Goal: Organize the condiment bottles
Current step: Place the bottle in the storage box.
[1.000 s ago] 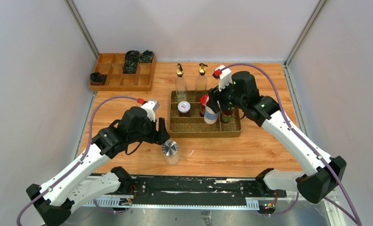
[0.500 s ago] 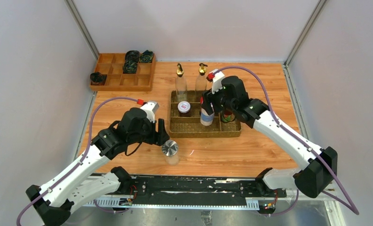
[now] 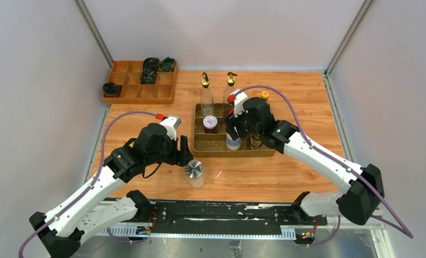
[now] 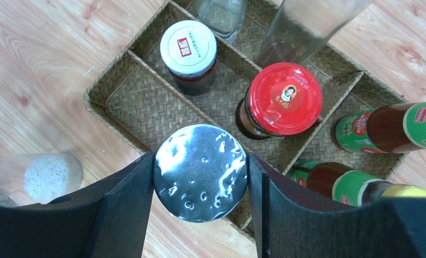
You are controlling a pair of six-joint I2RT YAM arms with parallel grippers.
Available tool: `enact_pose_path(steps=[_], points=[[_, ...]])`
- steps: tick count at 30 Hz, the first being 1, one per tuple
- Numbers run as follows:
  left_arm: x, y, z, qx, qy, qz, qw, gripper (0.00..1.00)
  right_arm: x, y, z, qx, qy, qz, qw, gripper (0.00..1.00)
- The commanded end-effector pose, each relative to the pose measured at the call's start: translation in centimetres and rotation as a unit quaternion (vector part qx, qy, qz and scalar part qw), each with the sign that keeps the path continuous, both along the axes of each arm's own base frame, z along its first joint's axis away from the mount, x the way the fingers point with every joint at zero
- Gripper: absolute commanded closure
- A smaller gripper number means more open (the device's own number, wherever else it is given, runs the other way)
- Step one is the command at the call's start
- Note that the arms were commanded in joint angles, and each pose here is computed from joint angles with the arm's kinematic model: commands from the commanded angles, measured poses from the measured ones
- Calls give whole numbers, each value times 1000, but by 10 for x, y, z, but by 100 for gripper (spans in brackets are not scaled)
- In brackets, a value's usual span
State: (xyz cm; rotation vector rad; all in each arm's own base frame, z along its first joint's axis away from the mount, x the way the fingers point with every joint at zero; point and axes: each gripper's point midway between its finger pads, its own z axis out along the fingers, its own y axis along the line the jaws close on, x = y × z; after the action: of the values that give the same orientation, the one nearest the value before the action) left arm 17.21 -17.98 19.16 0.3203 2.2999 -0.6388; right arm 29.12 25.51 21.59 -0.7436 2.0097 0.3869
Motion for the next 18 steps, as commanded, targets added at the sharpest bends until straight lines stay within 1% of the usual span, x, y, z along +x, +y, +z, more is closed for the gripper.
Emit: enact_pose_path(steps=[1, 18], points=[[-3, 0, -4, 3, -2, -10, 1000, 31, 0, 3, 20, 16, -50, -8, 999, 38], [-2, 0, -7, 7, 2, -10, 1000, 31, 5, 0, -3, 11, -52, -26, 998, 38]])
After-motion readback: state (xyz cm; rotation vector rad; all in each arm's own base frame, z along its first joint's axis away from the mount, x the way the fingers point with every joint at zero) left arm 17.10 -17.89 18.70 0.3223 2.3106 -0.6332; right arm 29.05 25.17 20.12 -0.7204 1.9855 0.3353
